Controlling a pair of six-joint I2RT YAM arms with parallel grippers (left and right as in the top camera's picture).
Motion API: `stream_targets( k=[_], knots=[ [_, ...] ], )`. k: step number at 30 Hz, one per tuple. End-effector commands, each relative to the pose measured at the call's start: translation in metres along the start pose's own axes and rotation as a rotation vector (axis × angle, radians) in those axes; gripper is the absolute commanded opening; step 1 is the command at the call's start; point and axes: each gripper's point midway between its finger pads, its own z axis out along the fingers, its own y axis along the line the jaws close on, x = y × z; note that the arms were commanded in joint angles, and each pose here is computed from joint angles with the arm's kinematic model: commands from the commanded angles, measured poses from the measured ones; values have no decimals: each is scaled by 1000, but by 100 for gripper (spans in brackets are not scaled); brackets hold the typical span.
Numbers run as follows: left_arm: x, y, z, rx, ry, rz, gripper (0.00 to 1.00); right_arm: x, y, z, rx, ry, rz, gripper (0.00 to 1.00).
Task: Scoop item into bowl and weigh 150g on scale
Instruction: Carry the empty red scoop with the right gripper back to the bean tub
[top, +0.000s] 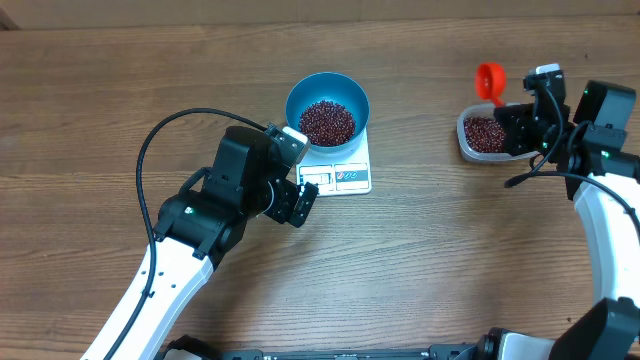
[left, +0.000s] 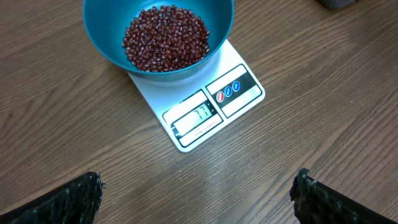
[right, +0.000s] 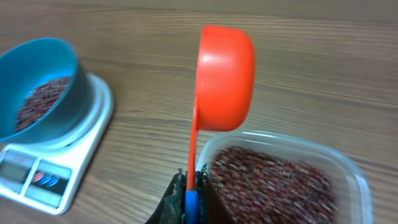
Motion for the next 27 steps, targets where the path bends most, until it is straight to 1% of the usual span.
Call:
stream_targets(
  k=[1,9,17,27],
  knots=[
    [0,0,2,6,2,-11,99,-6,-22,-19,169,3,47,4],
    [0,0,2,6,2,-11,99,36,-43,-29,325,175,127,4],
    [0,0,2,6,2,-11,100,55,-41,-23,309,251,152,4],
    [0,0,2,6,2,-11,99,92,-55,8,311,380,189,4]
  ],
)
